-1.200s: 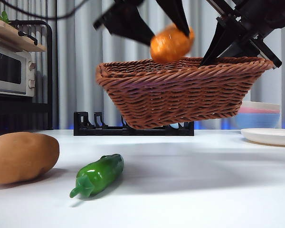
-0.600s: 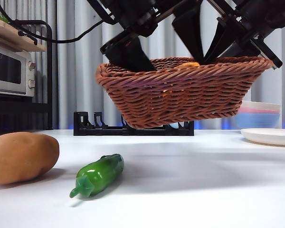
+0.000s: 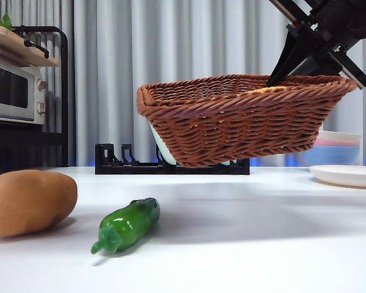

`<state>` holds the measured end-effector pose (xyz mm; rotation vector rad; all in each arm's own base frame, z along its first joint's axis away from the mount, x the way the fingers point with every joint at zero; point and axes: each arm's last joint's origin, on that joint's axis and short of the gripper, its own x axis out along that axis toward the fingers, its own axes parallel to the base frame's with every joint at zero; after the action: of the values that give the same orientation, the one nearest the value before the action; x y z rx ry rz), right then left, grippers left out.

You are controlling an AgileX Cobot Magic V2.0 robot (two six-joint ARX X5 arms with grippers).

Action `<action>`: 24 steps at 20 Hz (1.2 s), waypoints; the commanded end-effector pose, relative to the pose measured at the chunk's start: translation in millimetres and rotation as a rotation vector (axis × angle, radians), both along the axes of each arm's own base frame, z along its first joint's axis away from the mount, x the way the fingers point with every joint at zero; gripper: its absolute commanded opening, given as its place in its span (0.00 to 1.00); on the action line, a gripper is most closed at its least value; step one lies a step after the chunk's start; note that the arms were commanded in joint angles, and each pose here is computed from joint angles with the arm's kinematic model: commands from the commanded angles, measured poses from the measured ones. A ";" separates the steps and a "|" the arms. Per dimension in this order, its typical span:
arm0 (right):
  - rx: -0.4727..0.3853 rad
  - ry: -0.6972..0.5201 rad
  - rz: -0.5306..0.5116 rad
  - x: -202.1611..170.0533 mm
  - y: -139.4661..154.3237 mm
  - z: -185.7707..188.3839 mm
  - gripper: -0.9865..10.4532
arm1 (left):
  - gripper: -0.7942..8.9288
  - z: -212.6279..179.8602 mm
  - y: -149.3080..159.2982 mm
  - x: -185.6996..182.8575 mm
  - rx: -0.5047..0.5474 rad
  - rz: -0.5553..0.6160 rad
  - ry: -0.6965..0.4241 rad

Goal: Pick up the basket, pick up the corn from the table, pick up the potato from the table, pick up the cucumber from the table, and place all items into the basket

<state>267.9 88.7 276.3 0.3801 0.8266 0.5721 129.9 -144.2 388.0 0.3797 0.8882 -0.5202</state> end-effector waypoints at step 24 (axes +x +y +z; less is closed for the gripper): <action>-0.002 -0.039 0.026 2.1 1.0 3.2 0.08 | 0.57 -193.2 26.6 87.1 0.065 0.037 0.324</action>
<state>267.9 88.7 276.2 0.3522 0.8174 0.5840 217.9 -118.4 198.5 0.3321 1.2166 -0.5184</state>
